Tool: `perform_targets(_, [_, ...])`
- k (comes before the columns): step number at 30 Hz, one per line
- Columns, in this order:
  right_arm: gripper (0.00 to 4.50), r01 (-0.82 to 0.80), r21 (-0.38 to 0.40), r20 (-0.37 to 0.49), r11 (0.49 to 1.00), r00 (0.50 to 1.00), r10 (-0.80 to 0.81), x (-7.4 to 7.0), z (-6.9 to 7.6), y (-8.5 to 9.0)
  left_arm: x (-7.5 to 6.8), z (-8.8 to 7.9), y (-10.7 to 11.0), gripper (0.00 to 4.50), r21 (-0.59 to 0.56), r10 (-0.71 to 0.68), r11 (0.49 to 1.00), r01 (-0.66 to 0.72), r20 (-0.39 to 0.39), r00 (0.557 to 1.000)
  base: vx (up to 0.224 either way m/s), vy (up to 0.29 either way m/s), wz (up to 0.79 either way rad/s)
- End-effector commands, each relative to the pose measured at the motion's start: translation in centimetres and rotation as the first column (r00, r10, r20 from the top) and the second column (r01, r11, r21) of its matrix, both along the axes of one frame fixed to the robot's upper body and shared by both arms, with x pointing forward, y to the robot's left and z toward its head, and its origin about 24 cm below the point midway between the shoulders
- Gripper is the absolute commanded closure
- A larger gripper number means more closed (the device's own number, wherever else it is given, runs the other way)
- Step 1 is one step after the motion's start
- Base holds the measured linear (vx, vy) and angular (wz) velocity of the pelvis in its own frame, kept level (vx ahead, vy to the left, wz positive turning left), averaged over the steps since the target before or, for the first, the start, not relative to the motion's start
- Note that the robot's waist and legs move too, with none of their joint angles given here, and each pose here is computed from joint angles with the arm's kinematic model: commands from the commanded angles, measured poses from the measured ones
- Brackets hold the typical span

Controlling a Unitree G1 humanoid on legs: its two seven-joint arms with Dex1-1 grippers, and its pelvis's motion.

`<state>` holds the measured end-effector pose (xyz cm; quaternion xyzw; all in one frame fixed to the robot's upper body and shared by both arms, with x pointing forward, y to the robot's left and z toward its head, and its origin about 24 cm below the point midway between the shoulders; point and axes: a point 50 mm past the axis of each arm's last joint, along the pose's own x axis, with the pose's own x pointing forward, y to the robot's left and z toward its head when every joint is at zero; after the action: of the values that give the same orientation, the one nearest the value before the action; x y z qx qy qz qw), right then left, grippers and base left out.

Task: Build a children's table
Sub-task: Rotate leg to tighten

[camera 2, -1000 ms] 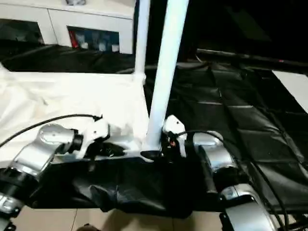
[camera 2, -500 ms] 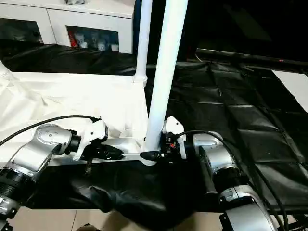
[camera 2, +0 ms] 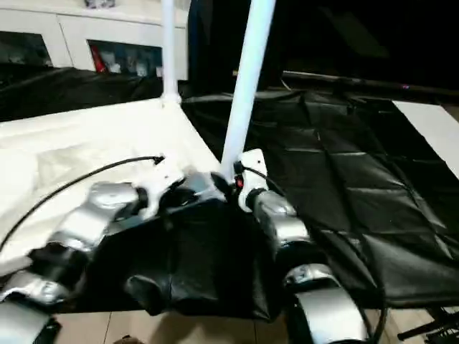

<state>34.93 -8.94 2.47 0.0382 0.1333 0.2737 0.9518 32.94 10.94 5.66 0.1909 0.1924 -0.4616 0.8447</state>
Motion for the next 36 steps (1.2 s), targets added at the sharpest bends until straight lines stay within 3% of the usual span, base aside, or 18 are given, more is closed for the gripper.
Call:
perform_targets(1, [1.02, -0.08, 0.012, -0.026, 0.997, 0.996, 0.081, -0.5, -0.3, 2.4, -0.3, 0.9, -3.0, 4.5, -0.086, -0.091, 0.992, 0.094, 0.04, 0.995, 0.0, 0.0, 0.0])
perform_targets(4, [0.77, -0.094, 0.008, -0.016, 0.996, 0.995, 0.094, -0.4, -0.2, 2.5, -0.6, 0.8, -3.0, 4.5, -0.087, -0.106, 0.99, 0.108, 0.033, 0.994, 0.0, 0.0, 0.0])
perform_targets(6, [0.6, -0.133, -0.061, 0.037, 0.989, 0.99, 0.135, -0.3, 0.3, 2.2, -1.0, 0.6, -2.5, 4.5, -0.081, -0.134, 0.988, 0.135, 0.016, 0.991, 0.0, 0.0, 0.0])
perform_targets(9, [0.47, -0.22, -0.062, 0.062, 0.974, 0.973, 0.223, -0.3, 0.7, 1.5, -1.2, 0.4, -1.7, 4.5, -0.067, -0.158, 0.985, 0.158, 0.002, 0.987, 0.0, 0.0, 0.0])
perform_targets(13, [0.47, -0.448, -0.099, 0.073, 0.888, 0.887, 0.456, -1.3, 1.0, 0.1, -1.4, 0.5, -0.4, 4.5, -0.06, -0.211, 0.976, 0.209, -0.018, 0.977, 0.0, 0.0, 0.0])
perform_targets(21, [0.47, -0.635, -0.107, 0.045, 0.765, 0.765, 0.642, -2.6, 1.6, -2.9, -2.2, 0.8, 1.3, 4.5, -0.066, -0.333, 0.942, 0.33, -0.034, 0.942, 0.0, 0.0, 0.0])
perform_targets(31, [1.21, -0.727, -0.063, 0.017, 0.684, 0.684, 0.729, -3.5, 1.9, -4.0, -2.9, 1.0, 2.3, 4.5, -0.089, -0.416, 0.908, 0.409, -0.079, 0.906, 0.0, 0.0, 0.0])
perform_targets(36, [1.61, -0.736, -0.056, 0.007, 0.674, 0.675, 0.738, -3.7, 1.8, -4.1, -2.9, 0.9, 2.5, 4.5, -0.083, -0.413, 0.91, 0.407, -0.082, 0.907, 0.0, 0.0, 0.0])
